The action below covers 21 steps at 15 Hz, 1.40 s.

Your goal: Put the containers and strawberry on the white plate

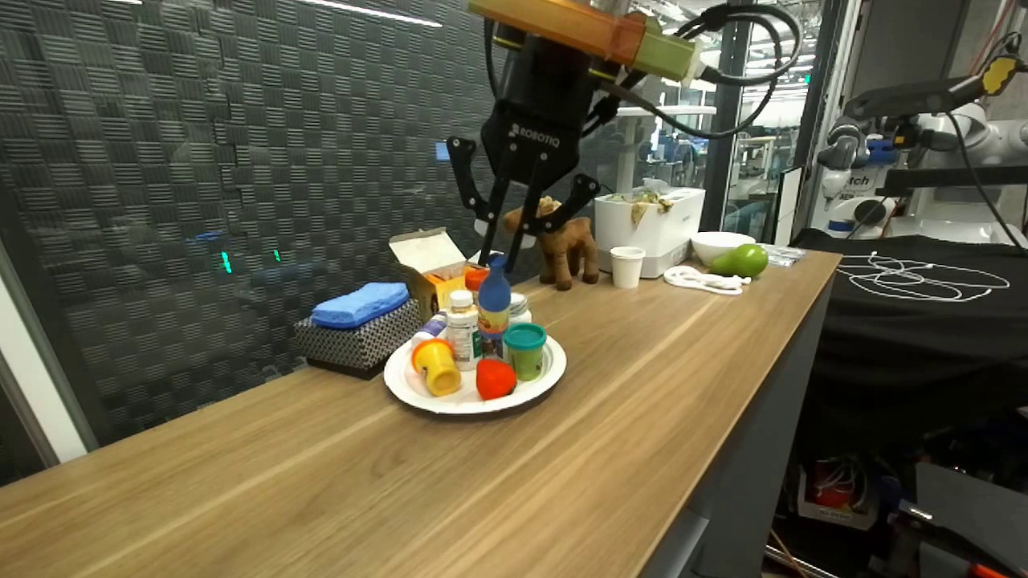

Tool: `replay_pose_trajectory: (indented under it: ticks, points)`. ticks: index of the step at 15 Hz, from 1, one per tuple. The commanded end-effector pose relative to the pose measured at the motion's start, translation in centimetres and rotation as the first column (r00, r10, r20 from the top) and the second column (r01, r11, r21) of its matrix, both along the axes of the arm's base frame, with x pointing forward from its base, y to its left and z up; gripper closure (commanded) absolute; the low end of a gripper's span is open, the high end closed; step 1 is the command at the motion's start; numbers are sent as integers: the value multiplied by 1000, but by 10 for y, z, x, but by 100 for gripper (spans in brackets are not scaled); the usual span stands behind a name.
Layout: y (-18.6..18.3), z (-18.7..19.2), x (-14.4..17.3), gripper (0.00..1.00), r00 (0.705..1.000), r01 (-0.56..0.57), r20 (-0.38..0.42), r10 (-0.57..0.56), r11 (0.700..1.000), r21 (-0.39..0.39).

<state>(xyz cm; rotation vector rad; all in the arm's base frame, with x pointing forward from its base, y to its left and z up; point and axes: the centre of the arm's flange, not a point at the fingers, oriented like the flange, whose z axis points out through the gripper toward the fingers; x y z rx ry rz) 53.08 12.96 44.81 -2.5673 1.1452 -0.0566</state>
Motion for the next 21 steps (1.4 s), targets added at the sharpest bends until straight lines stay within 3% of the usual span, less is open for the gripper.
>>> replay_pose_trajectory:
  ticks: [1,8,21]
  points:
    - [-11,-5,-1,95,999,-8,47,6,999,38]
    - [-22,-14,15,95,996,-32,84,27,998,58]
    - [-61,-39,56,95,999,-32,30,28,990,136]
